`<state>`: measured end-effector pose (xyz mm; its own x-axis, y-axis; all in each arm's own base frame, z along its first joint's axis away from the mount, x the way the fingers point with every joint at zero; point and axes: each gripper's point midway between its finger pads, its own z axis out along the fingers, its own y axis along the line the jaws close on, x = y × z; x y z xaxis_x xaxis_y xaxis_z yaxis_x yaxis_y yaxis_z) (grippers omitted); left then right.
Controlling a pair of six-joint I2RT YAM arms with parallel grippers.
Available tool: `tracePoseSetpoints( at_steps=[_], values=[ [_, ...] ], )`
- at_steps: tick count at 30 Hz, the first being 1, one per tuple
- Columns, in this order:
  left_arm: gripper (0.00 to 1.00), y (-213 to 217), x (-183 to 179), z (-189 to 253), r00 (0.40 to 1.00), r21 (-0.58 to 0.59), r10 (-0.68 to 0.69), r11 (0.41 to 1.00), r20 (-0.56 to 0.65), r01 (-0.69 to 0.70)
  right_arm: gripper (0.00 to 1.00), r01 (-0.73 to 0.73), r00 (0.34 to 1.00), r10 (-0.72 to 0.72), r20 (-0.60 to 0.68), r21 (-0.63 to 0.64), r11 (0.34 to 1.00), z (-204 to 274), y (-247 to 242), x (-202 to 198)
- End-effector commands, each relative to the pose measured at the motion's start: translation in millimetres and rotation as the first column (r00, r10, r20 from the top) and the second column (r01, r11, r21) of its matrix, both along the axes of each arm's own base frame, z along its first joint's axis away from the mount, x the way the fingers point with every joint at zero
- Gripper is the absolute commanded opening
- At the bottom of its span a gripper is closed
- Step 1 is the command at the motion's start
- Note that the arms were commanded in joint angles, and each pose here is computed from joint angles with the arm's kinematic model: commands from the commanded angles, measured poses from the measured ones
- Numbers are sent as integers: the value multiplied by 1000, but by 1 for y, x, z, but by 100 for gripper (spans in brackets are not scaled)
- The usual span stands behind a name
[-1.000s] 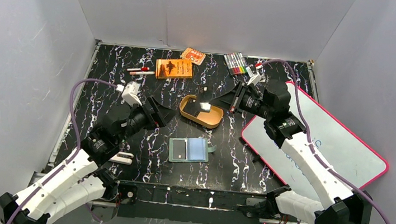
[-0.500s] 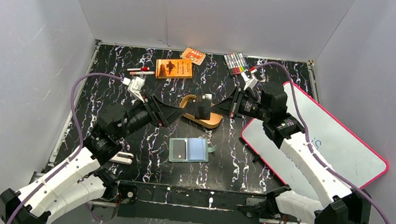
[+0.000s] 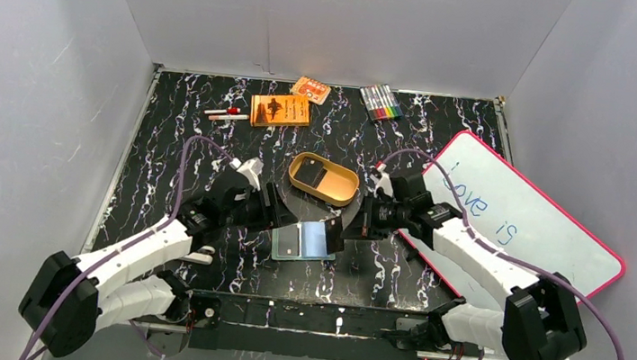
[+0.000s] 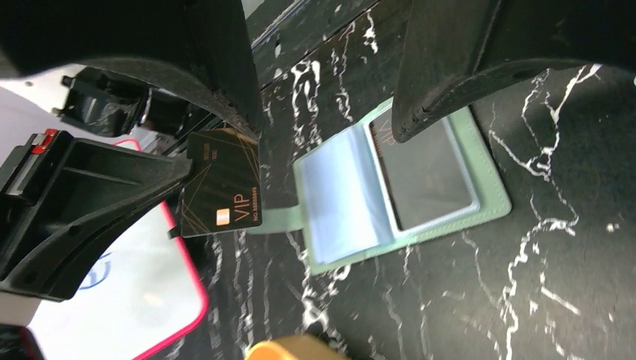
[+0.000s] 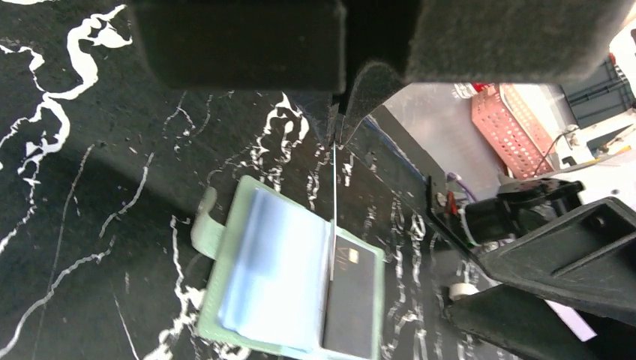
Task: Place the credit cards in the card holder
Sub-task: Pick up the credit card from the storage box, then turn over the card slot in the card holder.
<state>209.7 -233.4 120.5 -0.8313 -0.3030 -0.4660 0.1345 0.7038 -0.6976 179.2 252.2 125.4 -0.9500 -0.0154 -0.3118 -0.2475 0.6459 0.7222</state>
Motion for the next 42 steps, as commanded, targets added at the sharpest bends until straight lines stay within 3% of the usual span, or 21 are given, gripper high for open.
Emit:
tracePoseSetpoints(
  at_steps=[1, 17, 42],
  values=[
    [59, -4, -13, -16, 996, 11, -64, 998, -54, 65, 0, -6, 1000, 6, 0, -5, 1000, -15, 3, 1],
    [56, -4, -17, -45, 990, 36, -66, 997, -124, 71, 0, 13, 997, -20, -74, -90, 996, -57, -6, -4],
    [54, -20, -18, -49, 980, -29, -116, 993, -160, 113, 0, -55, 993, 54, -102, -5, 998, -54, 19, -7]
  ],
)
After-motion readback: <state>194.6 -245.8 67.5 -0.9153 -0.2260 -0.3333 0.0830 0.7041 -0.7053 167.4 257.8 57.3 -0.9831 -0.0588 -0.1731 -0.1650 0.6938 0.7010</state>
